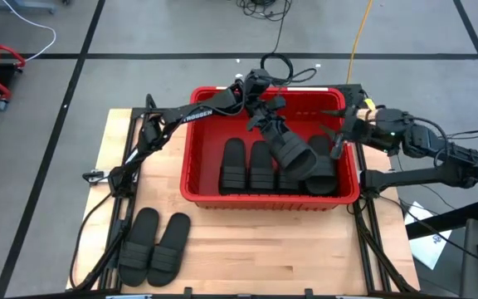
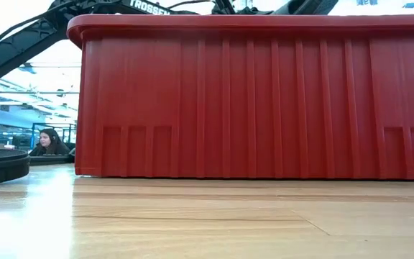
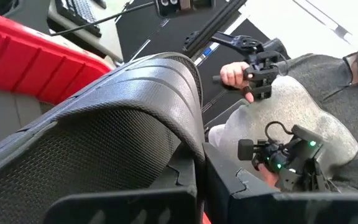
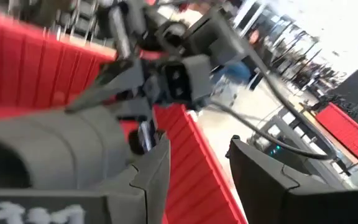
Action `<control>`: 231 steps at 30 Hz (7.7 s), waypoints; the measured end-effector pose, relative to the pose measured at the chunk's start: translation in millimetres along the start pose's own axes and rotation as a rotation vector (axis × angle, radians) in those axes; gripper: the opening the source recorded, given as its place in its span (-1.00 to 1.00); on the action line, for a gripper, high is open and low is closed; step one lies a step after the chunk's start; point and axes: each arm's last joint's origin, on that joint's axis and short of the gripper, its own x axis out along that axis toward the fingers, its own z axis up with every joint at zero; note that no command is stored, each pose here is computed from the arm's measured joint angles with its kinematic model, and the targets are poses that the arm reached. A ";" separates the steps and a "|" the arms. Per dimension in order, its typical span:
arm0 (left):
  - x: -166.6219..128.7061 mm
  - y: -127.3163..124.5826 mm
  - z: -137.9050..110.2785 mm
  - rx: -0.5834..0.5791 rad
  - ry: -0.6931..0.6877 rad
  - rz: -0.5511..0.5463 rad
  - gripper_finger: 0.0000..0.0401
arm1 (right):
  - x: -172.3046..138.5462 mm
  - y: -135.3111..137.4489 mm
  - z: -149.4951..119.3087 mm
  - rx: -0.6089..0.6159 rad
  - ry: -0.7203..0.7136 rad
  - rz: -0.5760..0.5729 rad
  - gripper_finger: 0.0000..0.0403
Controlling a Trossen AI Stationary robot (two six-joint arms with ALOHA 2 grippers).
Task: Pick and place slides into bin
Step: Put the black slide into the red bin
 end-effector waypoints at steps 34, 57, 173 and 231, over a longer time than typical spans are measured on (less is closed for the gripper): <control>-26.9 -17.5 12.6 -0.054 -0.081 0.112 -0.99 | 54.0 42.0 31.4 -0.511 0.364 0.144 -0.23; -13.0 -30.7 15.2 -0.101 -0.043 0.090 -0.98 | 80.9 60.3 20.6 -0.463 0.405 0.105 -0.93; -180.3 -298.9 29.4 0.400 -0.403 0.632 -0.24 | 96.2 83.7 -5.2 0.461 0.820 0.161 -0.75; -112.6 -362.6 -209.9 0.576 -0.539 0.602 -1.00 | -4.5 105.2 84.9 0.621 -0.675 0.655 -1.00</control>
